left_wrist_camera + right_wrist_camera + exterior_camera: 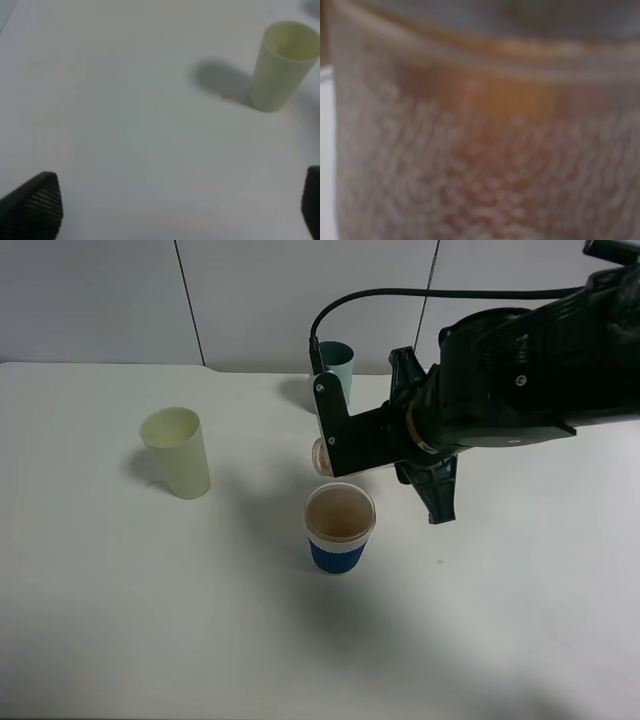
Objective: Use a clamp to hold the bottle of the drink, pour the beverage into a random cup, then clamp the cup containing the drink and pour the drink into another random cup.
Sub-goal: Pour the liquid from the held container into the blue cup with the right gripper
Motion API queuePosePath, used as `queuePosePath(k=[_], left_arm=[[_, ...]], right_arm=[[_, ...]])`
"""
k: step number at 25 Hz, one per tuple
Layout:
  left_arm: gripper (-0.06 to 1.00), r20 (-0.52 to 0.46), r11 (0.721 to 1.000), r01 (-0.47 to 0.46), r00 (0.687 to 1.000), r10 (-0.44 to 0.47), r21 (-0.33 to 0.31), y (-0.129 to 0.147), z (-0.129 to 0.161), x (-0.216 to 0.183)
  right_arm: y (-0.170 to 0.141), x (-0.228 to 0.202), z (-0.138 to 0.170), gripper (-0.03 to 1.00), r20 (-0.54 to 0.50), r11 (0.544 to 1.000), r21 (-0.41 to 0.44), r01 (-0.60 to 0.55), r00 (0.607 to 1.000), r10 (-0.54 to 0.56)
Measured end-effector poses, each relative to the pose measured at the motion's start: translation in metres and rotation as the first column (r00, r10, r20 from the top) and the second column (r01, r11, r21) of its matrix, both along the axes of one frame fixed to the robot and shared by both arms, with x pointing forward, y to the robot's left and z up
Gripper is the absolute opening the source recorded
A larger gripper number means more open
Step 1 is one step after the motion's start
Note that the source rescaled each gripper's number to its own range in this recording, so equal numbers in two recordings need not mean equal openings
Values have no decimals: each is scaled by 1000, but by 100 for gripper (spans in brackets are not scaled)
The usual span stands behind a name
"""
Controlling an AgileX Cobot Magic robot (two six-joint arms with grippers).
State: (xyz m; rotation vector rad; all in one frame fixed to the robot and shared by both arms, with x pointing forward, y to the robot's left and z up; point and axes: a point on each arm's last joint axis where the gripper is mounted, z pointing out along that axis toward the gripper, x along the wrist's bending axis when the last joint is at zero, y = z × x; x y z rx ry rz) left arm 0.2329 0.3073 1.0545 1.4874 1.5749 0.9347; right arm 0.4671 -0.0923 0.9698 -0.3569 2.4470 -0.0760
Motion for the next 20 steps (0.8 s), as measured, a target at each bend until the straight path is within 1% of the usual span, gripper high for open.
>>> queuePosePath(k=[2,5,11,16,20], left_arm=[[89,0,1000,0,1000,0,0,0,0,0],[89,0,1000,0,1000,0,0,0,0,0],[89,0,1000,0,1000,0,0,0,0,0],[89,0,1000,0,1000,0,0,0,0,0],[89,0,1000,0,1000,0,0,0,0,0]], right_arm=[[-1,0,0,1,1,1000,-9,6,1000,-6],[-4,-2,0,1,-1,998,-58,24,1000,-24],[-4,-6,1,1,0,995,-102,13,1000,-14],[-6,-8,2,1,-2,988,-155,7,1000,-7],[-7,-8,2,1,-3,985,-174,2,1000,-2]])
